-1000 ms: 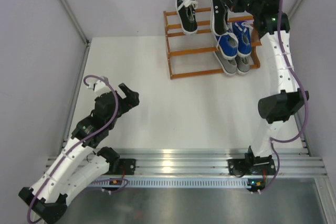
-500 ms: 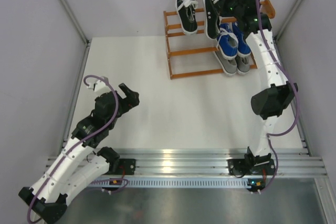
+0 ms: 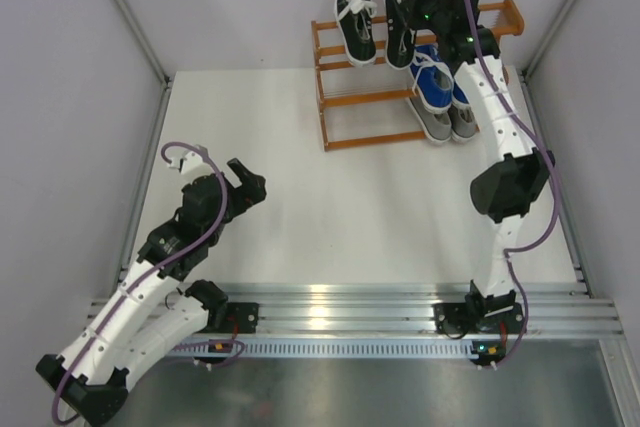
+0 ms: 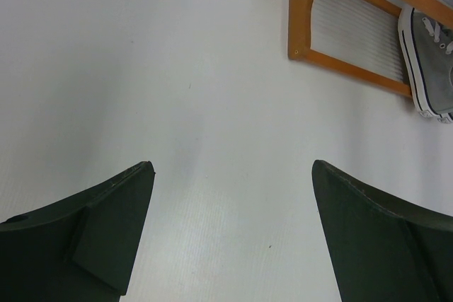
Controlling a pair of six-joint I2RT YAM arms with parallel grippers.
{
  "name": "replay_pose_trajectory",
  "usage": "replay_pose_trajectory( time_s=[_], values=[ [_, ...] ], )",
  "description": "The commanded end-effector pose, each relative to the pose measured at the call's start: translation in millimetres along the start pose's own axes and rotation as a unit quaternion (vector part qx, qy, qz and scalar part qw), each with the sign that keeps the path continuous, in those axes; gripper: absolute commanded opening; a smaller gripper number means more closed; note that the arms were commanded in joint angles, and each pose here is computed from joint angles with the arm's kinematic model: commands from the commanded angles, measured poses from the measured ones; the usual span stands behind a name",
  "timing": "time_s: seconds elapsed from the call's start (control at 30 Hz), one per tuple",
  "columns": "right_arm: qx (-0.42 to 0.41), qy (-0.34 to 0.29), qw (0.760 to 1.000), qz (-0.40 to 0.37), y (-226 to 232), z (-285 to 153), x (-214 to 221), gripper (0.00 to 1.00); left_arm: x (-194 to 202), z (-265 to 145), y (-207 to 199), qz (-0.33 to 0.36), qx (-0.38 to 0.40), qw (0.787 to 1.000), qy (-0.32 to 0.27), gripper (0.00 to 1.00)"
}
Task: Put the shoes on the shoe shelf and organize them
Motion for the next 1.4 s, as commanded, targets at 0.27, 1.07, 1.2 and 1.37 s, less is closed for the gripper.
replay_pose_trajectory(
  time_s=[0.27, 1.07, 1.2, 1.37],
  values=[
    [-0.018, -0.117, 0.992, -0.050, 10, 3, -43, 0.16, -8, 4, -15, -0.018, 0.026, 0.999, -0.014, 0.98],
    [0.083, -0.053, 0.992, -0.074, -61, -25, -23, 0.15, -10, 7, -24, -0.013, 0.040, 0.999, -0.012, 0.98],
    [0.071, -0.006, 0.993, -0.091, -61, -24, 2, 0.11, -8, 7, -22, -0.016, 0.040, 0.999, -0.011, 0.98],
    [0.052, 0.031, 0.994, -0.093, -59, -19, 25, 0.10, -8, 8, -24, -0.014, 0.041, 0.999, -0.005, 0.98]
  ],
)
Point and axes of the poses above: each gripper's point midway between its finger pads, its own z axis out along the fingers, its own y axis along the line the jaws close on, x = y × z, the point moved 9 cm from there along -z, back along the fingers, and after that the axes turned 12 degrees about -z, right-handed, at the moved point
